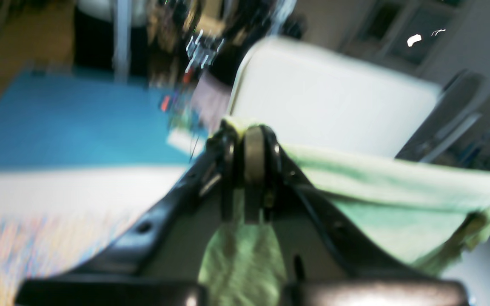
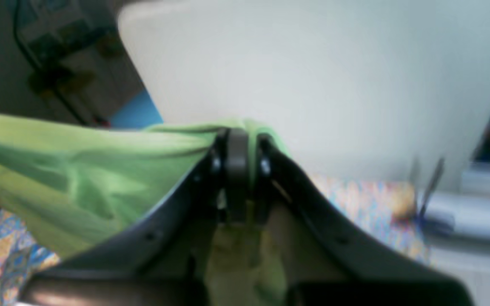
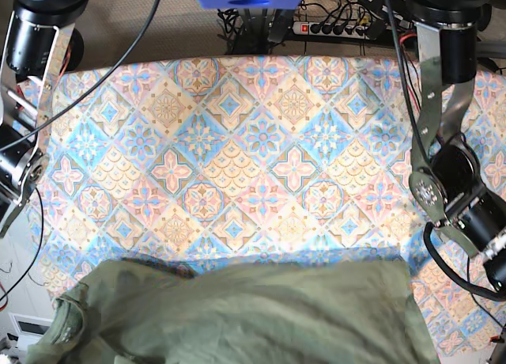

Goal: Layout the t-shirt on the table in an organized manner, then fold the t-shirt properly
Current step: 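Lift the stretched shirt high with both grippers and swing it outward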

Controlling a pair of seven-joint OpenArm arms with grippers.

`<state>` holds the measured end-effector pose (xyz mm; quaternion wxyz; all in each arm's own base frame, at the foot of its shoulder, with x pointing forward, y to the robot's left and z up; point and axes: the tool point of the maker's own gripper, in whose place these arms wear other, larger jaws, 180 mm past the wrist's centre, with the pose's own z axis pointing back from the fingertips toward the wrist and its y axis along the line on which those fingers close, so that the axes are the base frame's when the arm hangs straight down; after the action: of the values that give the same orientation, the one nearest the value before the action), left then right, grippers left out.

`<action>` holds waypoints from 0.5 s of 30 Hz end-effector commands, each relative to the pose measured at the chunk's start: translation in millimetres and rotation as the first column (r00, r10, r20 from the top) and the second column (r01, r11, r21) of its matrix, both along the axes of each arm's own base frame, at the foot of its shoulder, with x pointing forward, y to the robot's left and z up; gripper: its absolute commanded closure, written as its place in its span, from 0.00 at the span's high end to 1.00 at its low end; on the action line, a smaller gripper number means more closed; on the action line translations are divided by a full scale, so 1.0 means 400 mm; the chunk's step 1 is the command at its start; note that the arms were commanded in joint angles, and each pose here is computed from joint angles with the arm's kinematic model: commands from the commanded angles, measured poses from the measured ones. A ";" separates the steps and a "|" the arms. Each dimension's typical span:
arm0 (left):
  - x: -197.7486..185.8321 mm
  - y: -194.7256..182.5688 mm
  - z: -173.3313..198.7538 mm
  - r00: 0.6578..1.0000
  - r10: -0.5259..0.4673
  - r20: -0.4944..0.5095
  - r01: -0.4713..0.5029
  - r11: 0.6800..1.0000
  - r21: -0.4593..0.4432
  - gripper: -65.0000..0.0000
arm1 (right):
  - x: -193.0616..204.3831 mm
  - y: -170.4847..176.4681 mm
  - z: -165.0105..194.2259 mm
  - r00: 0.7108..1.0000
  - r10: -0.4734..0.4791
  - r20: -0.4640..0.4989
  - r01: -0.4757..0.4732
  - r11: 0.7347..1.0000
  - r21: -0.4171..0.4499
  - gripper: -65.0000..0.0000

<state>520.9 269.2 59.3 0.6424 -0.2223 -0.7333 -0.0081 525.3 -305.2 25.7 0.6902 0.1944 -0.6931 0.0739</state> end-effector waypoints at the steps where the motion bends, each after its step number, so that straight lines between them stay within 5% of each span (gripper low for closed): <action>1: -0.026 0.018 0.117 0.993 0.014 0.113 -0.013 1.000 -0.012 0.00 | -0.023 -0.016 0.111 0.993 -0.011 0.115 0.009 1.000 0.017 0.01; 7: -0.049 0.049 0.141 0.993 0.020 0.115 -0.021 1.000 0.003 0.00 | -0.038 0.007 0.132 0.989 0.044 0.141 -0.045 0.999 0.000 0.01; 11: -0.090 0.084 0.033 0.999 0.018 0.041 -0.020 0.999 0.049 0.00 | -0.061 0.038 0.096 0.991 0.111 0.072 -0.108 0.993 -0.043 0.01; 15: -0.168 0.077 -0.114 0.998 0.054 -0.041 -0.045 0.981 0.189 0.00 | -0.106 0.046 -0.053 0.989 0.142 -0.037 -0.145 0.986 -0.086 0.01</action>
<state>457.3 303.0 -22.6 0.7168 -0.1384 -0.6819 -0.0441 485.8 -277.7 -18.1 0.7176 0.2224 -0.6418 0.1540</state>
